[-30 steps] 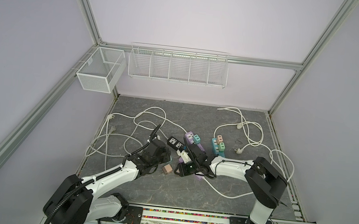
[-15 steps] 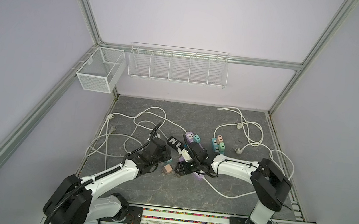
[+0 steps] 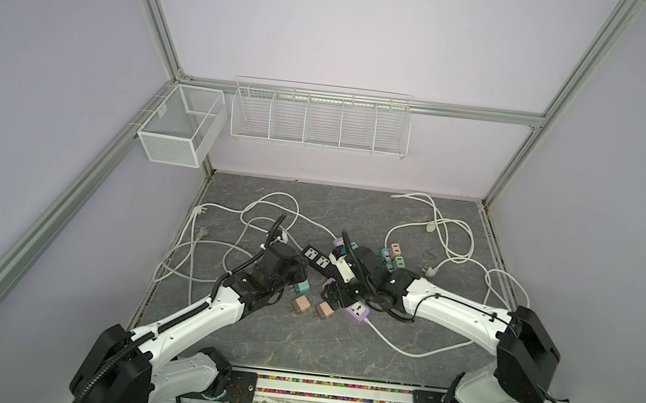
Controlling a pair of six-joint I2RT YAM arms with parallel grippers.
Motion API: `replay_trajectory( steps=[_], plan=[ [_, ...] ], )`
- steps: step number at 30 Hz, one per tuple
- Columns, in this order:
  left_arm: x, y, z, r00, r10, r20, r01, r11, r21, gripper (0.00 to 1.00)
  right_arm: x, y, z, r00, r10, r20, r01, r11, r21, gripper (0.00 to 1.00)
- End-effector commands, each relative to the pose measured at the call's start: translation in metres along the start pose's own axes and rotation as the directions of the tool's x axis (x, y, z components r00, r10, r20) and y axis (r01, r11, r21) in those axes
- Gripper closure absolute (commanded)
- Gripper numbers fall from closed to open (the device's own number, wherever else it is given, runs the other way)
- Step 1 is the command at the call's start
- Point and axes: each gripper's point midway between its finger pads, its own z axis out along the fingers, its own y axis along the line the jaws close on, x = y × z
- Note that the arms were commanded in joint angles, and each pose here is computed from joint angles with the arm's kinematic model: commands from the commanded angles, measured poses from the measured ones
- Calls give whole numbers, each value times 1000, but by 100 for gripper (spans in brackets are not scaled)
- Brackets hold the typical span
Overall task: Pull the plug off the socket
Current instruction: 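Move both grippers back to the purple strip with the teal adapter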
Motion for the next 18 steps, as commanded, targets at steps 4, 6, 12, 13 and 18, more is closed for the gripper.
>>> replay_trajectory(
  steps=[4, 6, 12, 13, 18],
  plan=[
    [-21, -23, 2, 999, 21, 26, -22, 999, 48, 52, -27, -33, -42, 993, -64, 96, 49, 988, 146, 4],
    [-22, -29, 7, 1000, 16, 18, -17, 998, 60, 52, -34, -43, -52, 992, -57, 116, 37, 985, 166, 2],
    [-22, -48, 30, 999, 12, -31, -9, 995, 98, 50, -51, -74, -71, 986, -70, 150, 29, 966, 257, 5],
    [-20, -49, 34, 999, 8, -43, -3, 995, 96, 50, -53, -80, -72, 987, -62, 148, 20, 963, 270, 6],
    [-14, -60, 61, 995, -11, -102, 22, 994, 110, 49, -58, -100, -71, 988, -11, 157, -36, 955, 294, 11]
  ],
)
